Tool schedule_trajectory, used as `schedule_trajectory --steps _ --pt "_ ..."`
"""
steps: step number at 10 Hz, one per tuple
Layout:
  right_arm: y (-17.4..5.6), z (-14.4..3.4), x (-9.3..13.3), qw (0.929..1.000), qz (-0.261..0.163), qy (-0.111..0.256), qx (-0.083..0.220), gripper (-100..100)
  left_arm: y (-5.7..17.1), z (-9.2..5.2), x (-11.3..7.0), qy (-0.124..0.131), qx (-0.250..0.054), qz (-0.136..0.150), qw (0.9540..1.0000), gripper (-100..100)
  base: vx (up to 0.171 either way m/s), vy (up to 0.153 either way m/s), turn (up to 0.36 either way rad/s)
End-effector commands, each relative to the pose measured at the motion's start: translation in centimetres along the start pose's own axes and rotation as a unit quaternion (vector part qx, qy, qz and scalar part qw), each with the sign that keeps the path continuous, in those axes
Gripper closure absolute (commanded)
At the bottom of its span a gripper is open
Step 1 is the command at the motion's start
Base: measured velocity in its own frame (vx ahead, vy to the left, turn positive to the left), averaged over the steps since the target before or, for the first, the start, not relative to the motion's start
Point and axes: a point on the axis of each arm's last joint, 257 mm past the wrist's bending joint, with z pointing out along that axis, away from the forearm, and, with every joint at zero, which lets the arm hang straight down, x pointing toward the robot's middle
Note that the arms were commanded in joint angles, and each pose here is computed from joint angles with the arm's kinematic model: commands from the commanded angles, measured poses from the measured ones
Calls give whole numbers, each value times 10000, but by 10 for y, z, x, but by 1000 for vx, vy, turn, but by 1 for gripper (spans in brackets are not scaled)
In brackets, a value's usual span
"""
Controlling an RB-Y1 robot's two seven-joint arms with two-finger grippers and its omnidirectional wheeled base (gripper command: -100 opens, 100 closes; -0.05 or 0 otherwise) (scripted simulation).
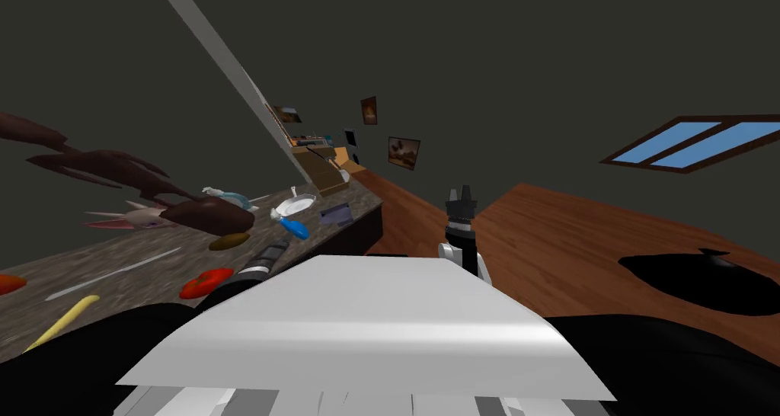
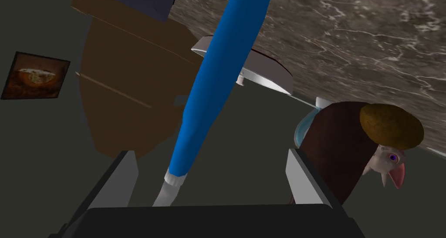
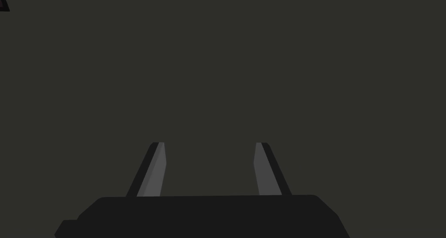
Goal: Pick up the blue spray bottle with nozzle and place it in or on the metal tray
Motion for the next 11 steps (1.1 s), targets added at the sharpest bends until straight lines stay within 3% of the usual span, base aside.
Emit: schedule_trajectory --steps 1,2,5,7,8,9,10,11 --pt "0 0 0 10000 0 0 0 0 22 -5 -3 53 -277 339 9990 -100 173 -81 44" --pt "0 0 0 10000 0 0 0 0 44 -7 -12 95 -553 708 9959 -100 213 -92 50" --pt "0 0 0 10000 0 0 0 0 71 -11 -25 136 -889 1164 9891 -100 165 -69 30" --pt "0 0 0 10000 0 0 0 0 92 -14 -38 158 -1160 1540 9811 -100 149 -54 18" --pt "0 0 0 10000 0 0 0 0 86 -11 -34 147 -1071 1430 9838 -100 67 -25 9" --pt "0 0 0 10000 0 1 -1 0 88 -11 -35 151 -1097 1453 9832 0 13 -5 0" --pt "0 0 0 10000 0 1 -1 0 100 -9 -40 125 -1191 1413 9827 -100 -13 -26 -154" --pt "0 0 0 10000 1 1 -2 0 106 -8 -42 111 -1240 1393 9824 -100 -34 -42 -181"
